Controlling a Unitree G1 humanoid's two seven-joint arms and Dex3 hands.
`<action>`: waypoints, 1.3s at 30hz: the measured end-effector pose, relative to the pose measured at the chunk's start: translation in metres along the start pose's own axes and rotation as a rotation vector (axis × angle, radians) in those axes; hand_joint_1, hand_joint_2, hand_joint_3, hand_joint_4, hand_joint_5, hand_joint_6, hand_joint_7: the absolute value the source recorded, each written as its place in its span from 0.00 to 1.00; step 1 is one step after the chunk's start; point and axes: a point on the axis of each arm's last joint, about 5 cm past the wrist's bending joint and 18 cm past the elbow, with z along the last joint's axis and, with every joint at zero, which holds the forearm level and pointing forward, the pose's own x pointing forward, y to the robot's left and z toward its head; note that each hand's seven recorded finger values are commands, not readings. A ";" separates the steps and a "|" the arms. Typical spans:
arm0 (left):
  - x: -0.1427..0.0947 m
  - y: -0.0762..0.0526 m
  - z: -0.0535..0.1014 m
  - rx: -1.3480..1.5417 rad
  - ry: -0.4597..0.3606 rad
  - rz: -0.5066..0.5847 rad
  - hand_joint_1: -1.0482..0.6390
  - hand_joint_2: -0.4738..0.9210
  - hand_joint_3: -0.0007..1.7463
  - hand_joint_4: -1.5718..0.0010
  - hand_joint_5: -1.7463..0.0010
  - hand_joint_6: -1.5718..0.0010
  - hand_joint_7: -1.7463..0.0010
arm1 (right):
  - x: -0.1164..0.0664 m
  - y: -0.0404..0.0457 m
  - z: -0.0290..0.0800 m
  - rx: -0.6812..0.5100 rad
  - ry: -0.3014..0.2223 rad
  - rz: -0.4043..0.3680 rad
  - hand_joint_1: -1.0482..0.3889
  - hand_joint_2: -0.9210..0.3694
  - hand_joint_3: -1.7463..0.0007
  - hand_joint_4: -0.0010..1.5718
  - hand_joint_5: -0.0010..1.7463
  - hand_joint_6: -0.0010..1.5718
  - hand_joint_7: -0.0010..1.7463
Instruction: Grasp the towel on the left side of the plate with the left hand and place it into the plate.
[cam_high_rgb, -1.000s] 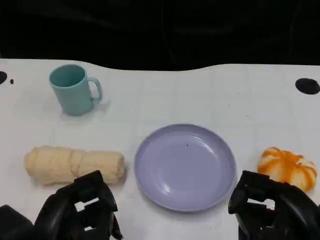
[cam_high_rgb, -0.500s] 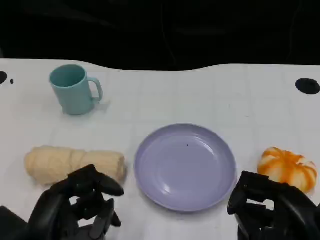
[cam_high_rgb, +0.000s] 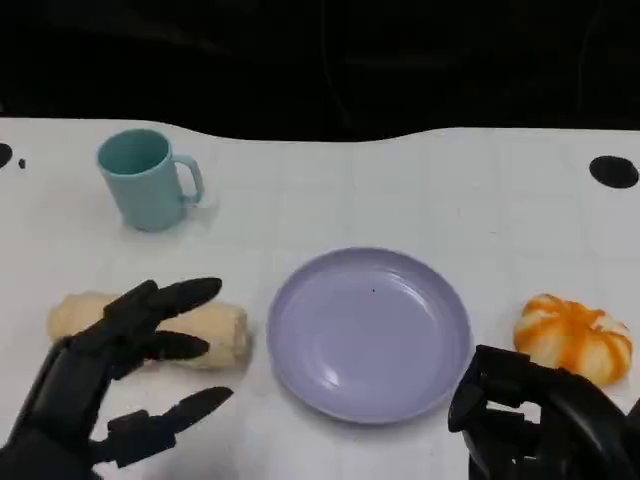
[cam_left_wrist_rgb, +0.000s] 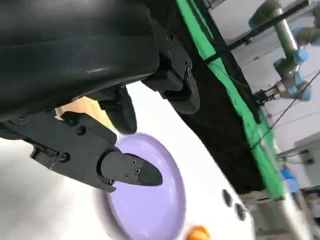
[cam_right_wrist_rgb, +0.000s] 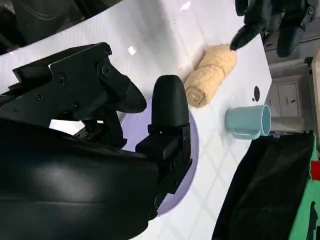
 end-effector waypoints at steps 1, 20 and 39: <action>0.002 0.003 0.003 0.064 -0.004 -0.009 0.37 1.00 0.03 0.84 0.62 0.78 0.91 | 0.000 0.0000 0.000 0.000 0.000 0.000 0.69 0.21 0.37 0.48 1.00 0.36 0.94; 0.056 0.006 0.015 1.019 0.131 -0.147 0.29 0.93 0.00 0.81 0.87 0.80 1.00 | -0.004 0.0007 -0.001 0.004 0.016 0.002 0.72 0.16 0.40 0.46 1.00 0.33 0.95; 0.112 -0.030 -0.026 1.167 0.282 -0.407 0.28 0.96 0.01 0.75 0.94 0.80 1.00 | -0.002 0.0033 0.000 0.010 0.015 -0.003 0.70 0.16 0.41 0.46 1.00 0.34 0.94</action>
